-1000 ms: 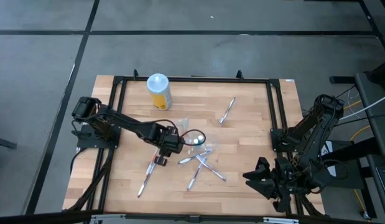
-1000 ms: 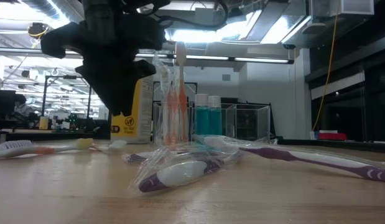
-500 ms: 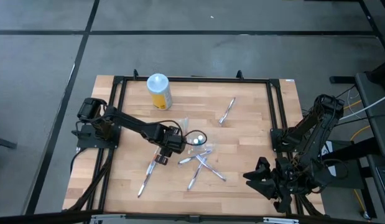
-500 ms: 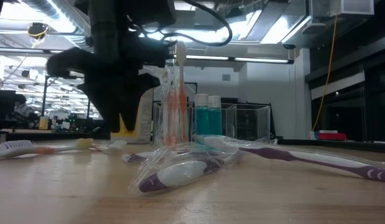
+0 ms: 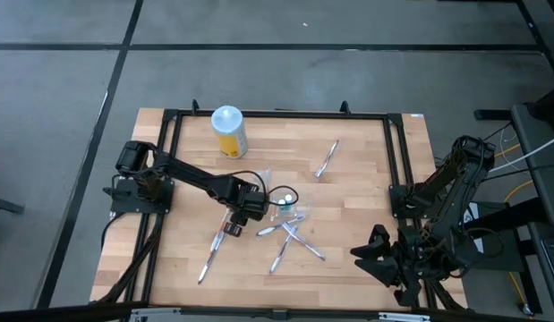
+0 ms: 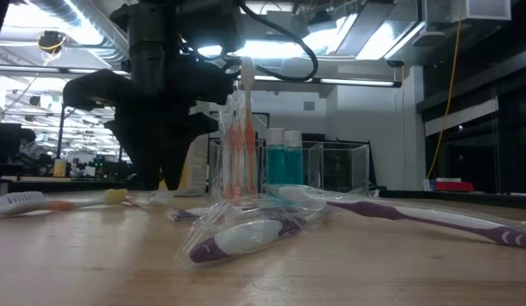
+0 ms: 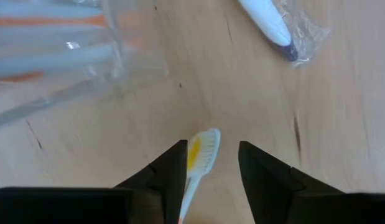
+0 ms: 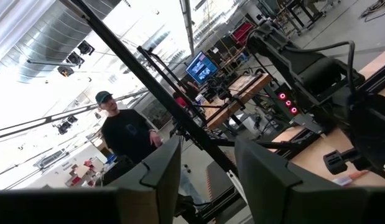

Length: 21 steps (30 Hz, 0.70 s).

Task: Pick & Place toothbrushing station
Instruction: Put the white and orange toothbrush into the left compartment of the transparent organizer

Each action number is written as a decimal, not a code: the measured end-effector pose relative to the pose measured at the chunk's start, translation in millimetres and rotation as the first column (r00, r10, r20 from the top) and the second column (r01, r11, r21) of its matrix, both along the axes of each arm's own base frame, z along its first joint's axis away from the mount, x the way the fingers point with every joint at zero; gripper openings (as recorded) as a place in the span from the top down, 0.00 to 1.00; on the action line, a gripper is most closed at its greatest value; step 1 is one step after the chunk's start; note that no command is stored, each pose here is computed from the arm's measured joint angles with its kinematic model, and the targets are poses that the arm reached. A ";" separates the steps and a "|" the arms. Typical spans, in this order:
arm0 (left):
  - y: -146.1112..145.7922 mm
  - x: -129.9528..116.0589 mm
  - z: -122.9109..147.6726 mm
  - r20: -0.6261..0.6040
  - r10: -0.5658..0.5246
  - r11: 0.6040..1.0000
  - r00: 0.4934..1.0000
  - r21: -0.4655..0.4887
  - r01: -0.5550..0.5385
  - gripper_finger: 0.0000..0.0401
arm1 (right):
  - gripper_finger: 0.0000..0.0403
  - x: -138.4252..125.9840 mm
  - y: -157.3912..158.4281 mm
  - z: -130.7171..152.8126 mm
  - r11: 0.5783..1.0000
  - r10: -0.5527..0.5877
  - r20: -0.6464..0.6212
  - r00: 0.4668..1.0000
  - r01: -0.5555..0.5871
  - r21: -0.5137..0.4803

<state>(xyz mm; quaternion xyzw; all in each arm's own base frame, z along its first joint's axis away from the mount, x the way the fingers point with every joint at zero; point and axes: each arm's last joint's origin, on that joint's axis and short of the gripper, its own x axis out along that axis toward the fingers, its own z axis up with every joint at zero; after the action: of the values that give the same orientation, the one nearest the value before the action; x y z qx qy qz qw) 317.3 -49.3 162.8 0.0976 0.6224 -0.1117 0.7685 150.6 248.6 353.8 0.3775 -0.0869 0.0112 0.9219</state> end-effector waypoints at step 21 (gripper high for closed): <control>0.3 3.6 -11.3 -0.024 0.018 1.000 1.000 0.000 -0.018 0.68 | 0.62 0.0 0.2 -0.1 1.000 0.005 0.001 1.000 -0.005 0.002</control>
<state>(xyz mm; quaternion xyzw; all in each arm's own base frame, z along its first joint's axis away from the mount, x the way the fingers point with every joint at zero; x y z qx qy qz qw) 320.9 -49.0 151.6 0.0906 0.6325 -0.1058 0.7619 150.6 248.8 353.6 0.3785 -0.0863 0.0136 0.9215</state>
